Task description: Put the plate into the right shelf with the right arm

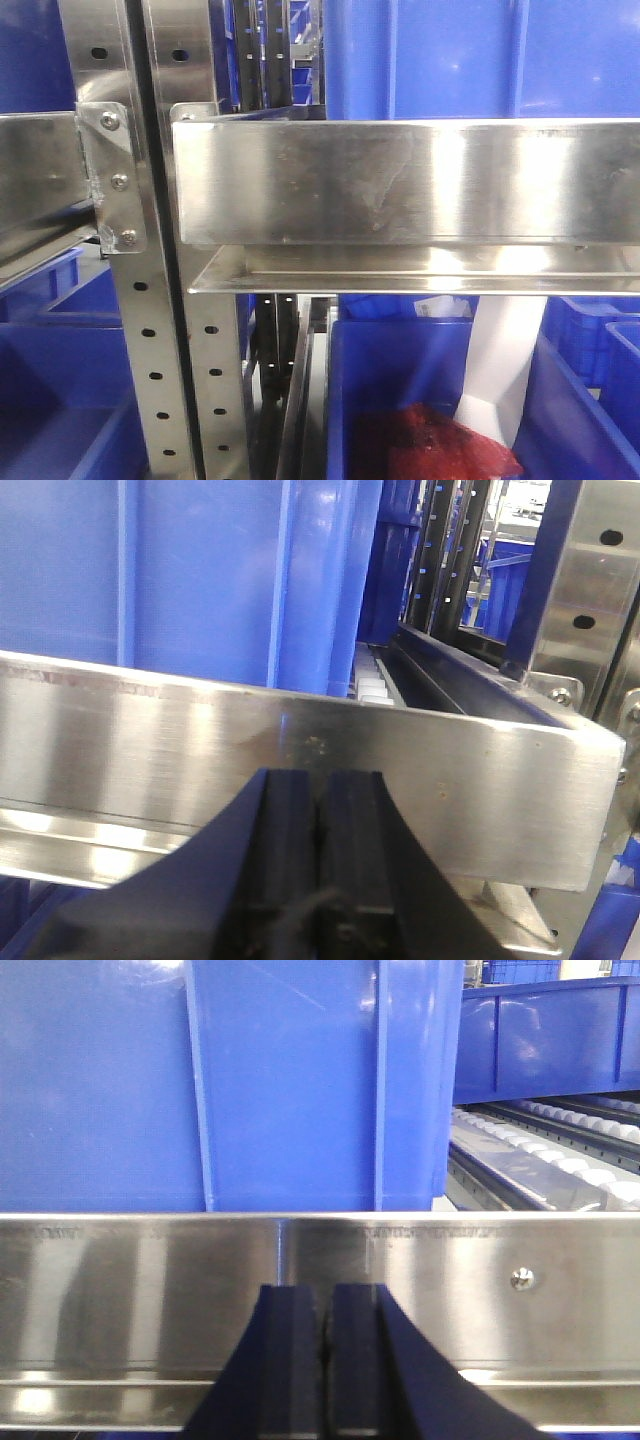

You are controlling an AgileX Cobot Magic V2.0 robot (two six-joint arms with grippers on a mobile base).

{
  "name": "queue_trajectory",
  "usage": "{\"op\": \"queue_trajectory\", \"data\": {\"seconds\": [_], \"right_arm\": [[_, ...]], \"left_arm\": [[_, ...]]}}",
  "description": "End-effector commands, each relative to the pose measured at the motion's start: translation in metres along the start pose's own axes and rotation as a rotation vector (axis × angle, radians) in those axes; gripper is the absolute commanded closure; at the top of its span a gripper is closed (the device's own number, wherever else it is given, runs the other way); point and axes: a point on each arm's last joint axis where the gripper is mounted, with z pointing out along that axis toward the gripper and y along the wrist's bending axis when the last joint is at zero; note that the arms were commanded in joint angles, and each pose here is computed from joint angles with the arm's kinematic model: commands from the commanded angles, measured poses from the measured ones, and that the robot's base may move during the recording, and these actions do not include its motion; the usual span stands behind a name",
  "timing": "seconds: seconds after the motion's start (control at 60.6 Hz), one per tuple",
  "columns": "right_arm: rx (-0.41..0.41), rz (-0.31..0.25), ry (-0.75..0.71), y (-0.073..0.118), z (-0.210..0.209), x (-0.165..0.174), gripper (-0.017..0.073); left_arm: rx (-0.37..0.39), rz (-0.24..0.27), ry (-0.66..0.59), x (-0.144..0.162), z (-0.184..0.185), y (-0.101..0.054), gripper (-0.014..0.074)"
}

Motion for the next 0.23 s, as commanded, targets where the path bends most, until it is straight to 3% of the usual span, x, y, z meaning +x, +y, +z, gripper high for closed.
{"op": "queue_trajectory", "data": {"seconds": [0.0, 0.214], "right_arm": [[0.001, -0.010, -0.118, 0.0002, -0.0018, -0.0117, 0.0505], [0.001, -0.010, -0.118, 0.0002, -0.0018, -0.0117, 0.0505]], "left_arm": [[0.016, -0.006, -0.092, -0.0063, -0.0011, -0.0010, 0.0640], [0.016, -0.006, -0.092, -0.0063, -0.0011, -0.0010, 0.0640]]}}
